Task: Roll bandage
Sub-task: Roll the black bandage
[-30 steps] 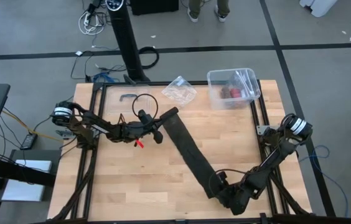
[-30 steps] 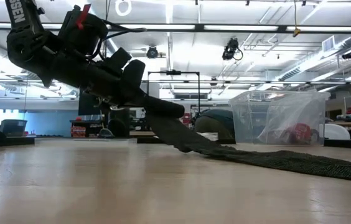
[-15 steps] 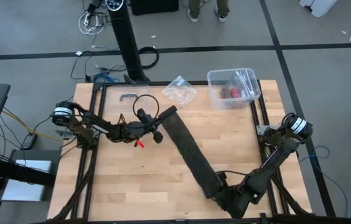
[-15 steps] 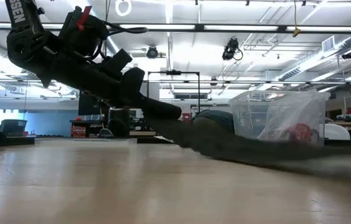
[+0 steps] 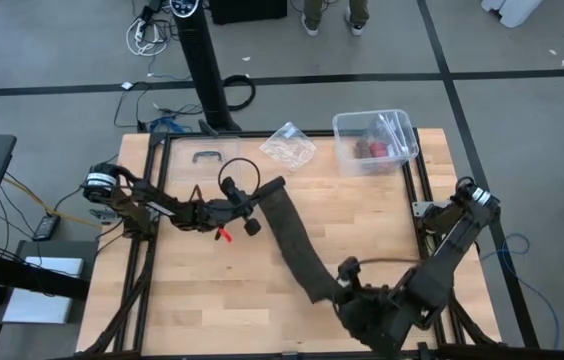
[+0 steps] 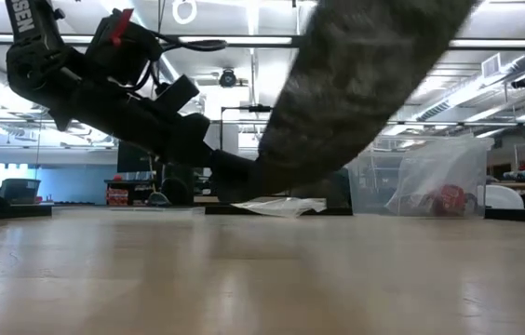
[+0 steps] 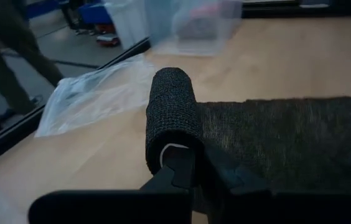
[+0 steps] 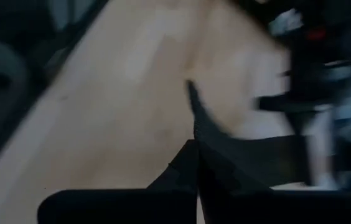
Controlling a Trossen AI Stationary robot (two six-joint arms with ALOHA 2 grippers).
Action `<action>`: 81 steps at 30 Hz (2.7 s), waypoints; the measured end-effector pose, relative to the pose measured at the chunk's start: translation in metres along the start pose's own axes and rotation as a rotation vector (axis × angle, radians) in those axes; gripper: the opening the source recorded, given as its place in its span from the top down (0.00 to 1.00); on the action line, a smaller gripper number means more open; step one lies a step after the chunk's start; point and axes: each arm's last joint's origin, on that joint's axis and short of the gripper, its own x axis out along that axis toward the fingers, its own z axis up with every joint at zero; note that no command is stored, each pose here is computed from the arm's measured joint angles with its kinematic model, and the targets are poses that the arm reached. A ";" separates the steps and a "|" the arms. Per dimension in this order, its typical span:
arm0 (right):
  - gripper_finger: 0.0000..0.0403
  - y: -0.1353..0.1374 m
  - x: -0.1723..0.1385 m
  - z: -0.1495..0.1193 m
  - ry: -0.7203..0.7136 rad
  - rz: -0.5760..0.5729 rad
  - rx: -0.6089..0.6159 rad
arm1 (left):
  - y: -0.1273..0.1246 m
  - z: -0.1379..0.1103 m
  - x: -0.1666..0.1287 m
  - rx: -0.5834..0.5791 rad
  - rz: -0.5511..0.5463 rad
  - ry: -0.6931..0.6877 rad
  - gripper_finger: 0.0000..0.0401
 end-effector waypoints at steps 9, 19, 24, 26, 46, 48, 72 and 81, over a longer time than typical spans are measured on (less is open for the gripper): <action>1.00 -0.088 -0.035 0.027 -0.029 -0.221 -0.064 | -0.017 -0.001 -0.010 0.102 -0.101 -0.012 0.95; 1.00 -0.173 -0.058 0.034 -0.042 -0.404 -0.124 | -0.027 -0.002 -0.017 0.134 -0.186 -0.020 0.95; 1.00 -0.206 -0.060 0.036 -0.054 -0.499 -0.117 | -0.030 -0.002 -0.019 0.137 -0.205 -0.021 0.95; 1.00 -0.216 -0.059 0.036 -0.057 -0.531 -0.119 | -0.030 -0.002 -0.019 0.137 -0.212 -0.021 0.95; 1.00 -0.294 -0.046 0.024 -0.055 -0.718 -0.105 | -0.036 -0.002 -0.022 0.143 -0.328 -0.023 0.95; 1.00 -0.300 -0.045 0.021 -0.064 -0.712 -0.100 | -0.040 -0.002 -0.025 0.144 -0.345 -0.033 0.95; 1.00 -0.343 0.006 -0.022 0.016 -0.509 0.061 | -0.129 0.055 -0.078 0.277 -0.557 -0.245 0.95; 1.00 -0.351 0.011 -0.040 0.034 -0.406 0.153 | -0.139 0.063 -0.115 0.293 -0.517 -0.303 0.95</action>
